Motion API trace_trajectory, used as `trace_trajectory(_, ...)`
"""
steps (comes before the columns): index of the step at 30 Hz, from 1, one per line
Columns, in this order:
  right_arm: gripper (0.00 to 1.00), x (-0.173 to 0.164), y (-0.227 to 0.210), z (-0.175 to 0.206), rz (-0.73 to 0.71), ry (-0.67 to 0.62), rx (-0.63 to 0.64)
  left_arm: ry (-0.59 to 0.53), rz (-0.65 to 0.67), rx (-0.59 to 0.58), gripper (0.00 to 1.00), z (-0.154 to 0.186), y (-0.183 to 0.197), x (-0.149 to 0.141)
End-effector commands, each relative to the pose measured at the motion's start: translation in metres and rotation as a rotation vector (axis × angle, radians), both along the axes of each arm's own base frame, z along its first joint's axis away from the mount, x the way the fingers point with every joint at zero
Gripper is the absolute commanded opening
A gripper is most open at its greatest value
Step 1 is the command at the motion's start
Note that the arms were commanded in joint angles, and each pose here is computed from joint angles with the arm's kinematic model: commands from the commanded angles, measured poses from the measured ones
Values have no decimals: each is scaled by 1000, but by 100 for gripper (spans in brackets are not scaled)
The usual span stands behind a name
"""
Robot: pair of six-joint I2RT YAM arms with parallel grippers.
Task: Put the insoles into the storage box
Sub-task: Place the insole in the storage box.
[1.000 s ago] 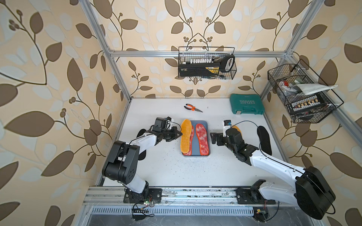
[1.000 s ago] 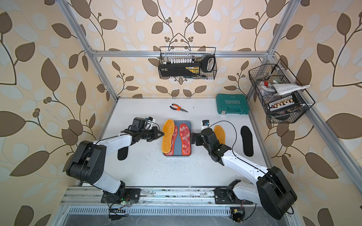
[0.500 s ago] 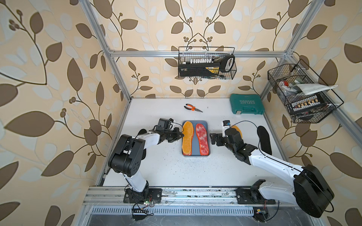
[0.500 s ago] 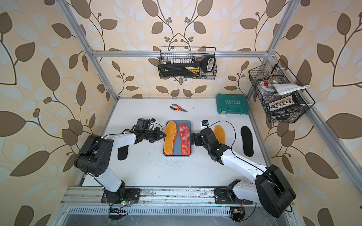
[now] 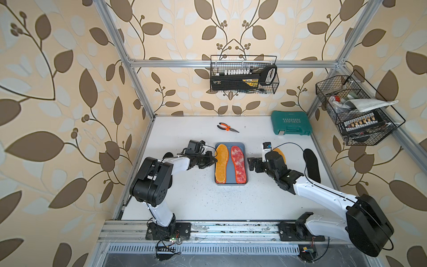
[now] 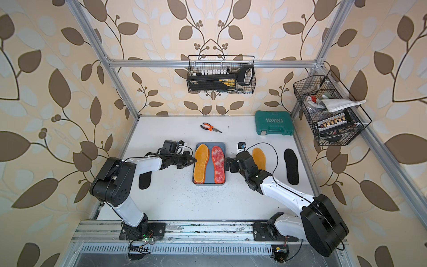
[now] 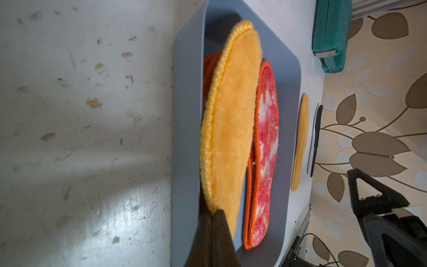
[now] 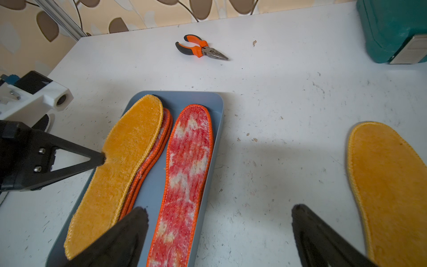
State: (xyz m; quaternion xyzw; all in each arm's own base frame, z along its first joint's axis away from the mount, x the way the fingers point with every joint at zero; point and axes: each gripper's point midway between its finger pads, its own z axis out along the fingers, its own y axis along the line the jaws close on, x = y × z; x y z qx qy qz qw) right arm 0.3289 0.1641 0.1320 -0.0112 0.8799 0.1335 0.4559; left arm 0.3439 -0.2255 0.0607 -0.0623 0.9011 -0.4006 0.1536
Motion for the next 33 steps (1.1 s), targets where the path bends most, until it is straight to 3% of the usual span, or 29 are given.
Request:
trace_trajectory(1,99,5,4,10,8,-9,11,-31,-1,-6,0,11,-6,10)
trace_trajectory(25,99,6,5,7,10,8,2,3,-5,-5,3,6,-13,7)
trace_trajectory(33,99,6,6,7,11,7,4,-1,6,22,18,9,-8,6)
